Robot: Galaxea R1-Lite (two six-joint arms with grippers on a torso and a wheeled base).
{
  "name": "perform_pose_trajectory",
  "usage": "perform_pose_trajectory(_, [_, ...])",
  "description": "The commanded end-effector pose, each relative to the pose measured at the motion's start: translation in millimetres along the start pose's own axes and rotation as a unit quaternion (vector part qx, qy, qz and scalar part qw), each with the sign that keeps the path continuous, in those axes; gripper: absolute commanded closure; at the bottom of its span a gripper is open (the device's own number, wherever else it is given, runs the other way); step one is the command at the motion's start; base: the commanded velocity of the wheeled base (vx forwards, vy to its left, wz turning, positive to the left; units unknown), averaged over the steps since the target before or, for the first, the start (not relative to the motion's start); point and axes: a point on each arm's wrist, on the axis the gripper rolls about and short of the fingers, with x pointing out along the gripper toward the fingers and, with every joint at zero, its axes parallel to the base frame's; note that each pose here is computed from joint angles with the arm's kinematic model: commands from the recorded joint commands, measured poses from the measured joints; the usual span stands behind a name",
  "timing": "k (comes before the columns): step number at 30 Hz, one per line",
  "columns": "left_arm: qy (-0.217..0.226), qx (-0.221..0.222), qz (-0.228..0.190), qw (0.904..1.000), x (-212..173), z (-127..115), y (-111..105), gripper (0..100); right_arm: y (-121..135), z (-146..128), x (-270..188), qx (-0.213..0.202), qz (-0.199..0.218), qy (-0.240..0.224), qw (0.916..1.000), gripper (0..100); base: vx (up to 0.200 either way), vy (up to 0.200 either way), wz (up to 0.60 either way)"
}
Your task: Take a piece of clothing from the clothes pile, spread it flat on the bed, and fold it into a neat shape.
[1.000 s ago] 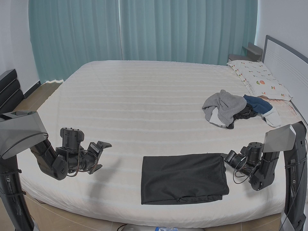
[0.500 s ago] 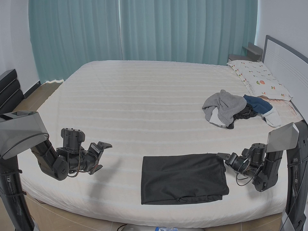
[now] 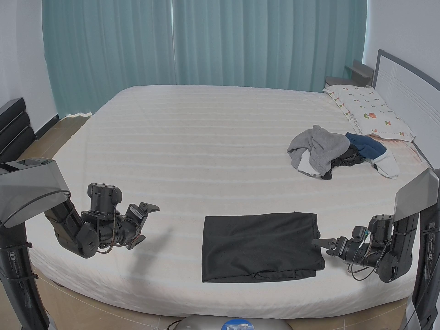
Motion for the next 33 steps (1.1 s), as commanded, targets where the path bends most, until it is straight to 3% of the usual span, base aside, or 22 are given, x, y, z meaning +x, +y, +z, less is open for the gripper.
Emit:
perform_pose_trajectory(1, [0.001,0.000,0.002,1.0000,0,-1,1,0,1,-2,-1,-0.002,0.002,0.001,1.0000,0,0.000,0.000,0.00])
perform_pose_trajectory(16, [0.002,0.008,0.003,1.0000,1,-1,2,0,2,-5,16,-0.011,0.017,0.012,0.9997,0,0.000,0.000,0.00])
perform_pose_trajectory(17, [0.002,0.008,0.003,1.0000,1,-1,2,0,3,-7,17,-0.013,0.017,0.015,0.9997,100,0.000,0.000,0.00])
perform_pose_trajectory(33, [0.002,0.007,0.002,1.0000,1,-1,1,0,6,-9,-3,-0.009,0.003,0.017,0.9998,100,0.000,0.000,0.00])
